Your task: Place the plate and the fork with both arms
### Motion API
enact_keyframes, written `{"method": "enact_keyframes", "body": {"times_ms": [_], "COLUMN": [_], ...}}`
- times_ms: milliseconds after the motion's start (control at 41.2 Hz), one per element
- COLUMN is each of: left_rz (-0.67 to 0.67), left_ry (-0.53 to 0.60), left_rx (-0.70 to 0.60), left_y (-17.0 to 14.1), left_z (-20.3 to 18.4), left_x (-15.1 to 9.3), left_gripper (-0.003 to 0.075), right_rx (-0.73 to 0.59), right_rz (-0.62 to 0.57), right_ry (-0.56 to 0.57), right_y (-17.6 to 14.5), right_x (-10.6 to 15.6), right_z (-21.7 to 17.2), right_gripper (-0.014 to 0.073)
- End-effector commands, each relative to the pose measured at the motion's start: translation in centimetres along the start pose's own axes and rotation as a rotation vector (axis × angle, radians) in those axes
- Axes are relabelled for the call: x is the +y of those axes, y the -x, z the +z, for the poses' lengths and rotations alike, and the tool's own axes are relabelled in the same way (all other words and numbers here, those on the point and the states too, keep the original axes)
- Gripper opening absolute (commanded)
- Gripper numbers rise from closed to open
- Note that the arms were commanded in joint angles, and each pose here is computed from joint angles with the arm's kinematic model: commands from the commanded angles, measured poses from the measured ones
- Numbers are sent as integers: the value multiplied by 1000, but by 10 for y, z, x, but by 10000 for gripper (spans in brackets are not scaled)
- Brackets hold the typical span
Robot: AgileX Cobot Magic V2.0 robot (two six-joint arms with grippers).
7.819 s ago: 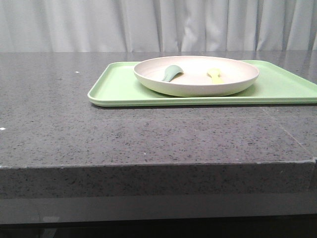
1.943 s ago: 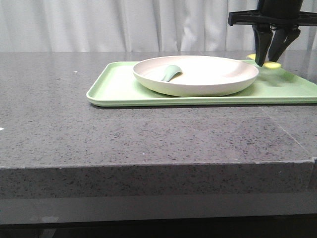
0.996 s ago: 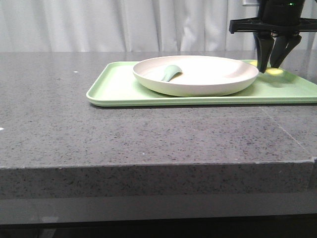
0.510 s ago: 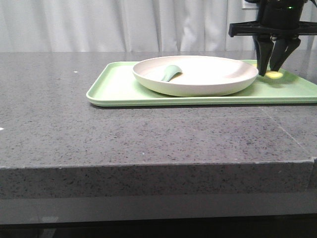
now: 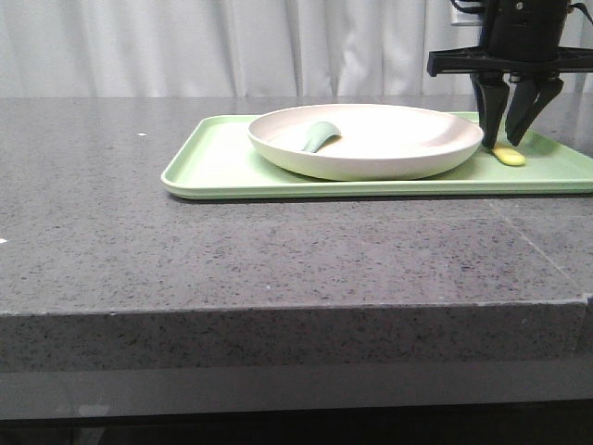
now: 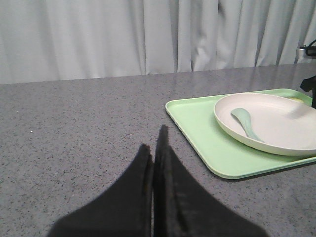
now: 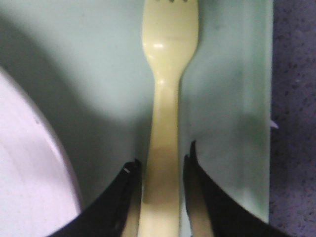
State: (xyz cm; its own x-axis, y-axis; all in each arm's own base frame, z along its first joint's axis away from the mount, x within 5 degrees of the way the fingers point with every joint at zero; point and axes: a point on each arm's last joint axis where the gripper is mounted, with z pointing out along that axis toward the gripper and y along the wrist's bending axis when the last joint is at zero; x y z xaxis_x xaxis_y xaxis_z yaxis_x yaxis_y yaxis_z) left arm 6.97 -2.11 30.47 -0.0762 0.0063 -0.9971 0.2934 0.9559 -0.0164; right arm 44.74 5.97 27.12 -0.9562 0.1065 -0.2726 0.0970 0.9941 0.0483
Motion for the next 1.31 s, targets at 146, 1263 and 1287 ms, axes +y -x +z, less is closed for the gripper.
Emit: {"method": "enact_keyframes", "body": {"times_ms": [146,1263,1287], "left_rz": [-6,-6,-6], "left_ry": [-9,-9,-9], "left_rx": [-101,-101,-101], "left_y": [16,16,16], "left_z": [-2,-2,-2], "left_x": [-1,-1,-1], "left_gripper": [-18,-18,-18], "right_rx": [5,-207,-212], "right_rz": [-4,-6,-6], "right_ry": [-21,47,49], "right_y": [-6,-23,-24], "right_x": [-6,-10,-11], "right_z": [-33,-131,-134], "right_gripper": [430,-61,-61]}}
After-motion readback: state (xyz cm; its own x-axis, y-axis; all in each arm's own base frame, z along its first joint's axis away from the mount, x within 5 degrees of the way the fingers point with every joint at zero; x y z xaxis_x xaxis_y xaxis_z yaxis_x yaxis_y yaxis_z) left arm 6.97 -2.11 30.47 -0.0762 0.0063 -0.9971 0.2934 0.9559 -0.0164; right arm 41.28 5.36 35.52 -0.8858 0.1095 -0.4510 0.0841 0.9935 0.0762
